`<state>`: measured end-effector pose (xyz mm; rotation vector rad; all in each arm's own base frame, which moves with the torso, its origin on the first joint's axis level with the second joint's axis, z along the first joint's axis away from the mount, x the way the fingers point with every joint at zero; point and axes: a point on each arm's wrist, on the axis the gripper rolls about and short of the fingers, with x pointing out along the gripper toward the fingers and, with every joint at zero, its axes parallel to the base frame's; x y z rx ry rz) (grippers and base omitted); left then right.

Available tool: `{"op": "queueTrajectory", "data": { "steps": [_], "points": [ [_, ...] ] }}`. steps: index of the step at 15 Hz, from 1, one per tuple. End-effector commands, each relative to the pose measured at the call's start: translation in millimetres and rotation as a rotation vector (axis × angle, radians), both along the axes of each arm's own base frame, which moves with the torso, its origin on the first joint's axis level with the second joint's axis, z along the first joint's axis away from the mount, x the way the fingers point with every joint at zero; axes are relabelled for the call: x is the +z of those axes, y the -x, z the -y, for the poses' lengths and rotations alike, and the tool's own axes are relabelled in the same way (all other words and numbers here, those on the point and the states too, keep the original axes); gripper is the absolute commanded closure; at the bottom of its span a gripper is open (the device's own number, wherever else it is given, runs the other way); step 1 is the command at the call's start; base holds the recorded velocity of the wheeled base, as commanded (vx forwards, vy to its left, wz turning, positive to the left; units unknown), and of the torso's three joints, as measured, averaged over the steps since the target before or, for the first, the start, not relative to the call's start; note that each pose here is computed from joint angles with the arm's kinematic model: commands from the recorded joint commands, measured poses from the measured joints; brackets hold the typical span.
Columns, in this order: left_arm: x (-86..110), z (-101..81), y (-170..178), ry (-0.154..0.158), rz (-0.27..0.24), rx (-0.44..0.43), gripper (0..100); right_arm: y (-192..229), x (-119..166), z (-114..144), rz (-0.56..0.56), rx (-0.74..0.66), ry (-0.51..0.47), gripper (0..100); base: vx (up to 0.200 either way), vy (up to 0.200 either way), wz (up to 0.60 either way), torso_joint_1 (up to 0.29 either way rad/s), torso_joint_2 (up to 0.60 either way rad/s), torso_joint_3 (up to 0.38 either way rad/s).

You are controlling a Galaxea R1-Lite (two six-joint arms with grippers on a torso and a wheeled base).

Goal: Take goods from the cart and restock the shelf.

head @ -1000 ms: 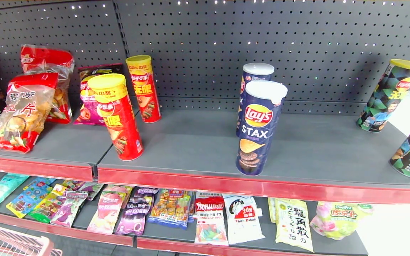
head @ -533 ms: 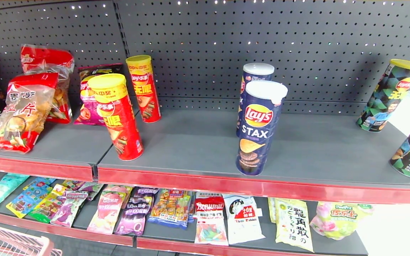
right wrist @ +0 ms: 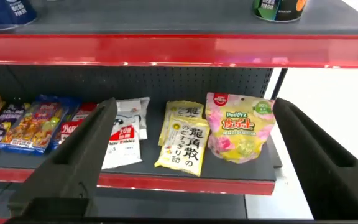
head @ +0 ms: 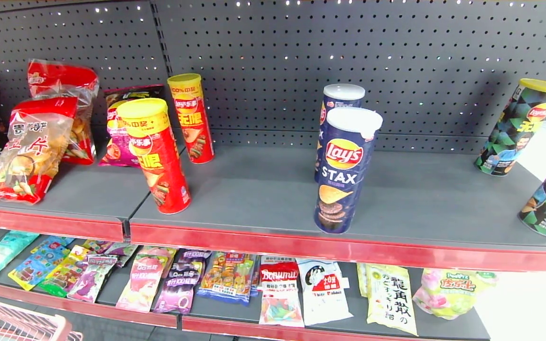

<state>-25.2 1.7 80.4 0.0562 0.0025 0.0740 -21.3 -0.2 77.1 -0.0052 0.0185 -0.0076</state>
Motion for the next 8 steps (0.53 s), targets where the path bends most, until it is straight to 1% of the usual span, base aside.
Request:
{"op": "queueTrajectory", "data": {
  "steps": [1,6,8],
  "points": [
    [0.0,0.0,-0.1,0.001,-0.001,0.001,0,1.3,-1.4,-0.1,0.017,0.009,-0.002,0,0.0,0.0,0.0,0.0,0.0,0.0],
    [-0.3,-0.2,-0.2,0.002,-0.001,0.01,0,1.3,-1.4,0.0,0.017,0.005,-0.004,0,0.0,0.0,0.0,0.0,0.0,0.0],
    [0.2,-0.3,-0.2,0.012,0.004,0.012,0,1.3,-1.4,0.0,0.017,0.005,-0.004,0,0.0,0.0,0.0,0.0,0.0,0.0]
  ]
}}
